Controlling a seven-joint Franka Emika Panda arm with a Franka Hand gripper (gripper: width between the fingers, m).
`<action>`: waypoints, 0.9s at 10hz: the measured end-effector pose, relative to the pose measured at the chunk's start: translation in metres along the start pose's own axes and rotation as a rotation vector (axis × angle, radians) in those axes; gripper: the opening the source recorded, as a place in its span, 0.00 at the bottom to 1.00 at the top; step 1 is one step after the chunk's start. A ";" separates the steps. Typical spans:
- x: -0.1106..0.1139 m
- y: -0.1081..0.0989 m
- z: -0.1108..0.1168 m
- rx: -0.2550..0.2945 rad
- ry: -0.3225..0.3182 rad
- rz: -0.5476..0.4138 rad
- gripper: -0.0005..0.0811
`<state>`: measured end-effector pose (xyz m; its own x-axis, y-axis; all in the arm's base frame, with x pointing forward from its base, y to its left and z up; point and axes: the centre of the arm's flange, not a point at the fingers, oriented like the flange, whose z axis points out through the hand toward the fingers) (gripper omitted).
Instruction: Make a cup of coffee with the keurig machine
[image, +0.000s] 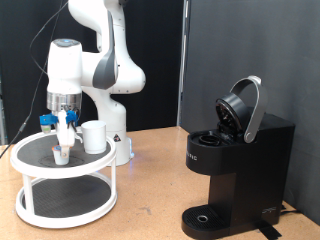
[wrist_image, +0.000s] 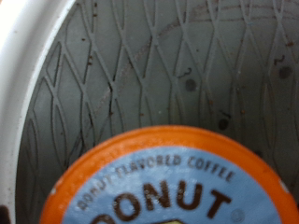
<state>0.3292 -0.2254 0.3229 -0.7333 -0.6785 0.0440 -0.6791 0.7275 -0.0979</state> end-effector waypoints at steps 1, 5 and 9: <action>0.000 0.001 0.001 -0.002 0.001 0.006 0.91; 0.000 0.001 0.001 -0.004 0.001 0.015 0.49; 0.008 -0.008 -0.035 -0.109 -0.024 0.019 0.49</action>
<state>0.3272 -0.2331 0.3586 -0.7458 -0.6659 0.0191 -0.6659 0.7460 0.0100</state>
